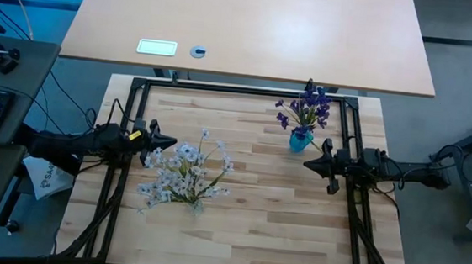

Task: Sort flowers into vase by color
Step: Return to Home Position

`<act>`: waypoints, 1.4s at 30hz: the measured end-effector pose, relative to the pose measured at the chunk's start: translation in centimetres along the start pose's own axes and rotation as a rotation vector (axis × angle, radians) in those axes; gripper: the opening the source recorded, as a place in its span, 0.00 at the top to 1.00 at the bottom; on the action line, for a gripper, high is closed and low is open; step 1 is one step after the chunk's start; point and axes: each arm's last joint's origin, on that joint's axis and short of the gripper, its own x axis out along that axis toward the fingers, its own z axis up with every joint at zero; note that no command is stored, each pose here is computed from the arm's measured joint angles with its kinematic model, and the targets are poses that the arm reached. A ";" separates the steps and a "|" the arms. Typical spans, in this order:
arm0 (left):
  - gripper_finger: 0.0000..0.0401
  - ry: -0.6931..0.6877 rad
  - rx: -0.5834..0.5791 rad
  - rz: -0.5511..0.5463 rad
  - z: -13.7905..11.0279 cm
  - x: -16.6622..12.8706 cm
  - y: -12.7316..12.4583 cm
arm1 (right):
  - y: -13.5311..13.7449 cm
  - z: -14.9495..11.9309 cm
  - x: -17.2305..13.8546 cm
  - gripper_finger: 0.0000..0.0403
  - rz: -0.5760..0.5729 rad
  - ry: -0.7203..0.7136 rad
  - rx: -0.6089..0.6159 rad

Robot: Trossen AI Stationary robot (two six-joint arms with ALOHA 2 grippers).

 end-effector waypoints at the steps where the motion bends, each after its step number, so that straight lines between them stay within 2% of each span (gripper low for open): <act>1: 1.00 0.000 0.000 0.000 0.0 0.0 0.0 | 0.0 0.0 0.0 1.00 0.000 0.000 0.000; 6: 1.00 0.012 0.016 -0.015 -0.1 0.0 -0.1 | 0.0 0.0 0.0 1.00 0.000 0.000 0.000; 9: 1.00 0.072 0.087 -0.035 -0.7 -0.1 -0.2 | 0.0 0.0 0.0 1.00 0.000 0.000 0.000; 13: 1.00 0.104 0.229 -0.132 -0.9 -0.1 -0.6 | 0.0 0.0 0.0 1.00 0.000 0.003 0.000; 21: 1.00 0.109 0.152 -0.127 -0.9 -0.1 -0.6 | 0.0 -0.2 0.0 1.00 -0.002 0.017 0.000; 42: 1.00 0.110 0.152 -0.127 -0.9 -0.1 -0.6 | 0.0 -0.2 0.0 1.00 -0.002 0.017 0.000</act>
